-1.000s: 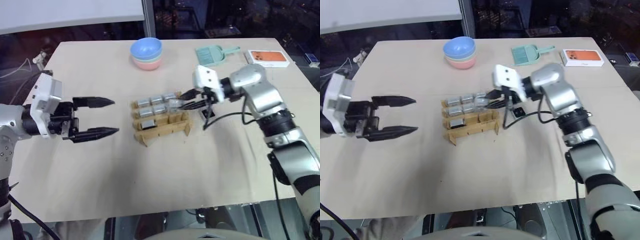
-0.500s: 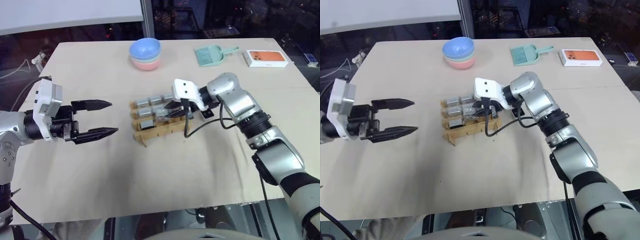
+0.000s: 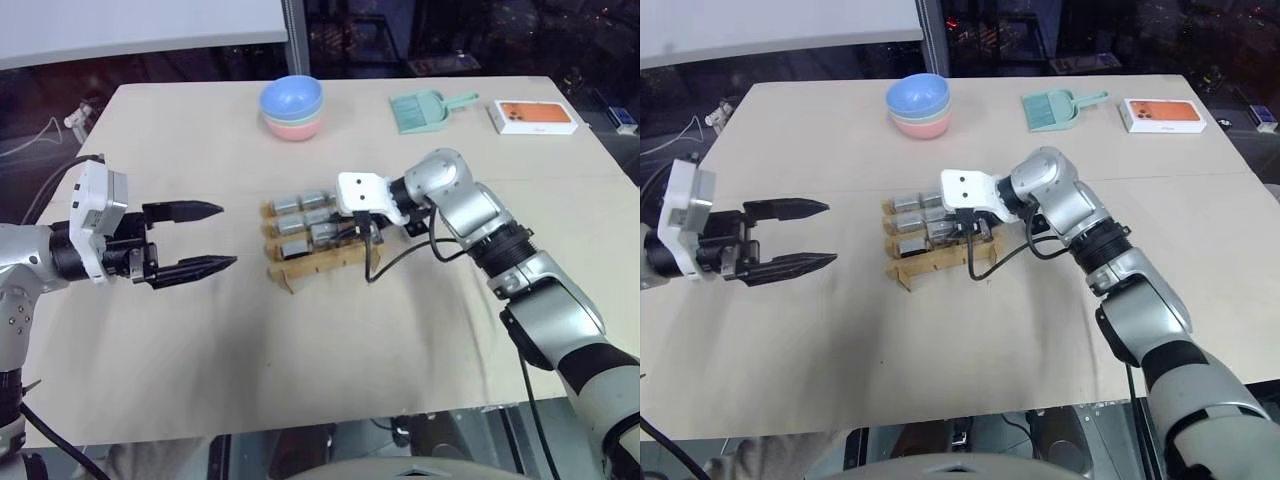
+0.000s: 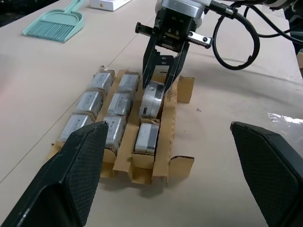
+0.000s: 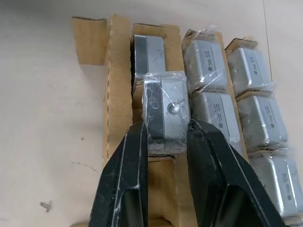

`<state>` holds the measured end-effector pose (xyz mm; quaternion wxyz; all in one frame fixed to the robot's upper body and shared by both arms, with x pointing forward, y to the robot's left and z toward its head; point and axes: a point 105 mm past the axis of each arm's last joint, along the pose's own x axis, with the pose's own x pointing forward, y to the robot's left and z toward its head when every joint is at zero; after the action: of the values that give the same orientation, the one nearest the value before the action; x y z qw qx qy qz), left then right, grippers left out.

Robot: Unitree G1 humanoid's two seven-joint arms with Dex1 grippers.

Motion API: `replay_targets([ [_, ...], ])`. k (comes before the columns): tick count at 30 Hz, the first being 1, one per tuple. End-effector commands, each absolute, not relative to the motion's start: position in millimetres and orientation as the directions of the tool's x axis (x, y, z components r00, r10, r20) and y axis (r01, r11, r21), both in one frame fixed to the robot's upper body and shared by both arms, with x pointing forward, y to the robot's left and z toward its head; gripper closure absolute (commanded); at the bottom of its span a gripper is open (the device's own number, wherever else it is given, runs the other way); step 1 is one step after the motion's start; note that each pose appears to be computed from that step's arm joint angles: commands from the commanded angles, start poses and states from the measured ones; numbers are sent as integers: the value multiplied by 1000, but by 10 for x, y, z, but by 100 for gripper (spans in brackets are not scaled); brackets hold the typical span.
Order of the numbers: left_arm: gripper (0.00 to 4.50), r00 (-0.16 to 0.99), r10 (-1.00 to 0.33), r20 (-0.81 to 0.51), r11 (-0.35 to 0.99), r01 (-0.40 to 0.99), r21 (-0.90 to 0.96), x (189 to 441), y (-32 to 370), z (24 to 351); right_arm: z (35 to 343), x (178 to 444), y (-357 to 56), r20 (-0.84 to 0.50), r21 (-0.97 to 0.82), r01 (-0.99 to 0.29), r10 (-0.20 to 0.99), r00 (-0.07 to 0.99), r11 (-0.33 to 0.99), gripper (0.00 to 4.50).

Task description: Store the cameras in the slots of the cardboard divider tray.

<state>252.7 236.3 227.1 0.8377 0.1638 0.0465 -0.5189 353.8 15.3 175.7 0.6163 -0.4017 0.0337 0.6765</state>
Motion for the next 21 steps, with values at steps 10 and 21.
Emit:
replay_targets([
  [10, 21, 436, -868, -240, 375, 890, 260, 2534, 2292, 2365, 1732, 3516, 108, -579, -374, -908, 812, 72, -187, 1],
  [21, 21, 415, -879, -235, 356, 899, 257, 2566, 2265, 2382, 1801, 3409, 215, -524, -485, -847, 848, 83, -217, 1],
])
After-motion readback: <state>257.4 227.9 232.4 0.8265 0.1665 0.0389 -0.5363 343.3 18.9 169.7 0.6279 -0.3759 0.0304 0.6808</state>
